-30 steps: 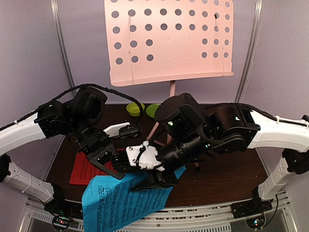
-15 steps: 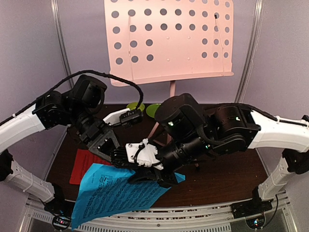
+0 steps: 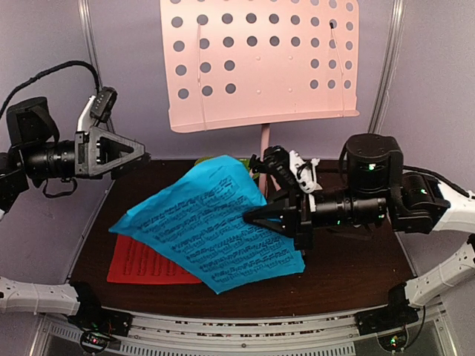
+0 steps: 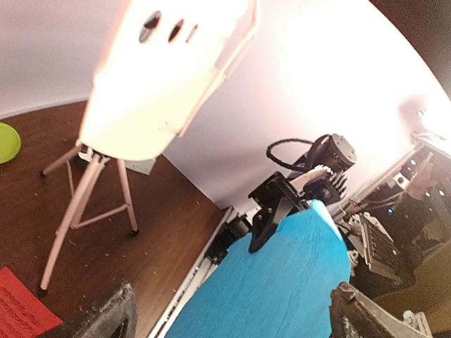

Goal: Set up the instrument practice props

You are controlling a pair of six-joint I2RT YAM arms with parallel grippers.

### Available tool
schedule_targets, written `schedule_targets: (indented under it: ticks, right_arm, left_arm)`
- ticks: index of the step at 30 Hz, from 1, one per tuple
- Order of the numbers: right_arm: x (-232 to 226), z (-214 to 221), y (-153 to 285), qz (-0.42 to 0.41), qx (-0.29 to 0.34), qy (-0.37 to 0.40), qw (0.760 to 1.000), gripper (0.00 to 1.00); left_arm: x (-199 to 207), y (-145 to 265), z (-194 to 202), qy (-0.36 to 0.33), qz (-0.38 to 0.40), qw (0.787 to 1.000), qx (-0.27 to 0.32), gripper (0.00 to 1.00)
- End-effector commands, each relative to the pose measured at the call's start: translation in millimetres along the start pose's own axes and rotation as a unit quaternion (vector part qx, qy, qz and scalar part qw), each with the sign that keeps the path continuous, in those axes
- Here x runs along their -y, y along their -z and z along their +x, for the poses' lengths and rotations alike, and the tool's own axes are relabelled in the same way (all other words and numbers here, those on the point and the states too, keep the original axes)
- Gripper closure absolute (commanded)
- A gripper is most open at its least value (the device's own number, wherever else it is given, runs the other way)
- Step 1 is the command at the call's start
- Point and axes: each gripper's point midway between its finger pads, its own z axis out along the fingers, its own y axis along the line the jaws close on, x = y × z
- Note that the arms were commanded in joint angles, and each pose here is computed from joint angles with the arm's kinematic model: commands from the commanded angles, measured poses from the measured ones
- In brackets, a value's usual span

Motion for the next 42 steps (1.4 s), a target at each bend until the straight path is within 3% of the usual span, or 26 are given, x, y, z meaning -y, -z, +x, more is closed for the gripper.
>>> schedule_targets:
  ticks: [1,5,9,16,23,27,30,34,35,38,42]
  right_arm:
    - [35,-50,40,0.068,0.144,-0.084,0.984,1.0]
    - [54,-65,72,0.099,0.206,-0.122,0.966,1.0]
    - [67,-69,91,0.12,0.24,-0.151,0.951,1.0]
    - [73,-70,111,0.124,0.281,-0.188,0.933,1.0]
    - [69,-69,108,0.107,0.282,-0.203,0.932,1.0]
    - [64,-69,102,0.088,0.275,-0.209,0.934,1.0]
    - [61,-68,99,0.08,0.272,-0.212,0.935,1.0]
    - [64,-64,106,0.091,0.269,-0.216,0.934,0.95]
    - [65,-62,109,0.097,0.268,-0.218,0.934,0.9]
    - [69,-56,122,0.119,0.268,-0.217,0.931,0.8]
    - [72,-52,137,0.134,0.27,-0.21,0.93,0.81]
  left_arm:
    - [-18,10,-30,-0.033,-0.066,0.994,0.085,0.02]
    - [-8,-9,-11,-0.102,-0.025,0.994,0.013,0.02]
    - [14,-19,-4,-0.199,-0.007,0.98,0.014,0.02]
    - [32,-45,-5,-0.235,0.047,0.97,0.041,0.02]
    - [47,-67,-7,-0.266,0.081,0.96,0.043,0.13]
    - [56,-75,-22,-0.268,0.092,0.956,0.068,0.28]
    - [58,-81,-28,-0.263,0.097,0.957,0.079,0.48]
    - [57,-83,-28,-0.247,0.103,0.96,0.086,0.96]
    - [55,-82,-27,-0.241,0.098,0.962,0.086,1.0]
    - [50,-80,-24,-0.228,0.091,0.966,0.086,1.0]
    - [47,-80,-22,-0.216,0.089,0.969,0.084,1.0]
